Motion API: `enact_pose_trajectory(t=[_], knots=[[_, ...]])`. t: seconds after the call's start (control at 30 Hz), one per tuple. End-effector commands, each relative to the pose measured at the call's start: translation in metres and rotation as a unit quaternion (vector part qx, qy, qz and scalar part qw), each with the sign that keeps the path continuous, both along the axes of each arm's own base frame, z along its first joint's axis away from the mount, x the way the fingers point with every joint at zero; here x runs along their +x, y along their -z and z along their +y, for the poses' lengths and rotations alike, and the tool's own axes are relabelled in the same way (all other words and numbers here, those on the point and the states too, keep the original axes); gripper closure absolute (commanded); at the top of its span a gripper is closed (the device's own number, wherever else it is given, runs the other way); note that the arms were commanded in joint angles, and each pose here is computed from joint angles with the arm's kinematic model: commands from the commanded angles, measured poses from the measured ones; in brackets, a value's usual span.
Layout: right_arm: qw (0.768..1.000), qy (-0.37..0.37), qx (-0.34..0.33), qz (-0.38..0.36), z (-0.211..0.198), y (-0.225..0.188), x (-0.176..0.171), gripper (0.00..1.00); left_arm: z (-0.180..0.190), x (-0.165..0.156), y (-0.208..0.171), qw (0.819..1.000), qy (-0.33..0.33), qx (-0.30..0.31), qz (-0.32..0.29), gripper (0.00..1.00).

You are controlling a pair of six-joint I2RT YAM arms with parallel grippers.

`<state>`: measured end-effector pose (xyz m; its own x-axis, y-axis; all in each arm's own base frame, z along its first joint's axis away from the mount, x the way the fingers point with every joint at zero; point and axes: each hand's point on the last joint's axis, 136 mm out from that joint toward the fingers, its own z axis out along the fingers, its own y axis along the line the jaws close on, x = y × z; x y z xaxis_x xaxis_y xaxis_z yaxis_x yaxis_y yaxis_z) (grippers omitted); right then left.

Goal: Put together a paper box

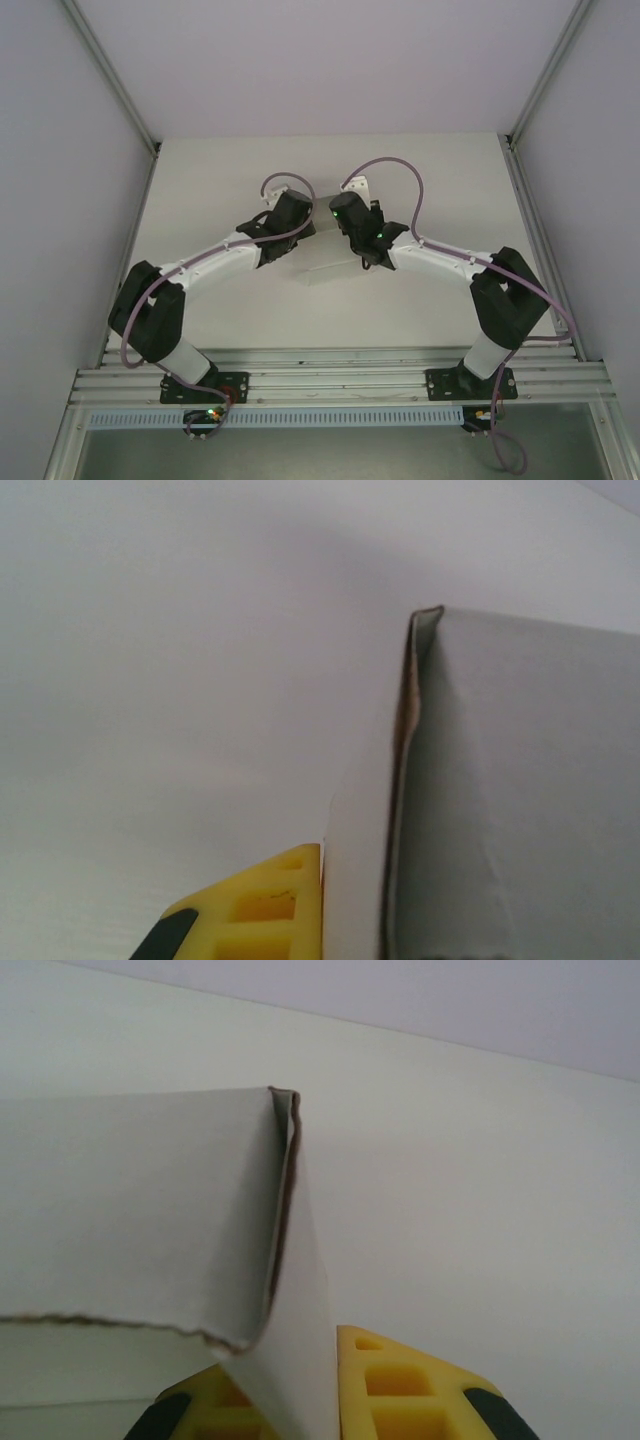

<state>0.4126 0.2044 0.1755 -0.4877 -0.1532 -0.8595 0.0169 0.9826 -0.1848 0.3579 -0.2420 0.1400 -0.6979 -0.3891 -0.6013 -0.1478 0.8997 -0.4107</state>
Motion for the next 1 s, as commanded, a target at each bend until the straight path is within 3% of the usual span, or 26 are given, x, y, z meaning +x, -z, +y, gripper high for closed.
enact_pose_trajectory(t=[0.0, 0.1, 0.2, 0.3, 0.37, 0.43, 0.5, 0.6, 0.83, 0.97], knots=[[0.945, 0.269, -0.173, -0.060, -0.140, -0.028, -0.017, 0.97, 0.148, -0.022, 0.019, 0.957, -0.233, 0.162, 0.056, 1.00], [0.944, 0.269, -0.182, -0.056, -0.141, -0.027, -0.016, 0.97, 0.147, -0.021, 0.015, 0.958, -0.224, 0.170, 0.057, 1.00], [0.955, 0.251, -0.148, -0.045, -0.133, -0.018, -0.012, 0.97, 0.127, -0.010, 0.017, 0.972, -0.183, 0.139, 0.051, 1.00], [0.990, 0.125, -0.048, -0.030, -0.089, 0.004, 0.005, 0.94, 0.075, 0.009, 0.009, 0.994, -0.078, 0.075, -0.004, 1.00], [0.999, 0.028, 0.030, -0.034, -0.052, 0.012, 0.008, 0.89, 0.039, 0.015, -0.005, 0.998, -0.011, 0.046, -0.050, 1.00], [0.995, -0.045, 0.084, -0.041, -0.024, 0.009, 0.008, 0.76, 0.018, 0.015, -0.017, 0.996, 0.025, 0.040, -0.071, 1.00], [0.987, -0.099, 0.120, -0.048, -0.003, 0.002, 0.005, 0.56, 0.004, 0.013, -0.023, 0.995, 0.051, 0.042, -0.074, 1.00], [0.970, -0.185, 0.151, -0.053, 0.025, -0.014, -0.006, 0.39, -0.002, 0.011, -0.023, 0.995, 0.062, 0.037, -0.068, 1.00], [0.944, -0.266, 0.184, -0.058, 0.042, -0.043, -0.034, 0.01, -0.001, 0.009, -0.022, 0.994, 0.068, 0.044, -0.068, 1.00], [0.924, -0.304, 0.212, -0.091, 0.040, -0.071, -0.060, 0.00, -0.002, 0.011, -0.023, 0.989, 0.117, 0.061, -0.070, 1.00]])
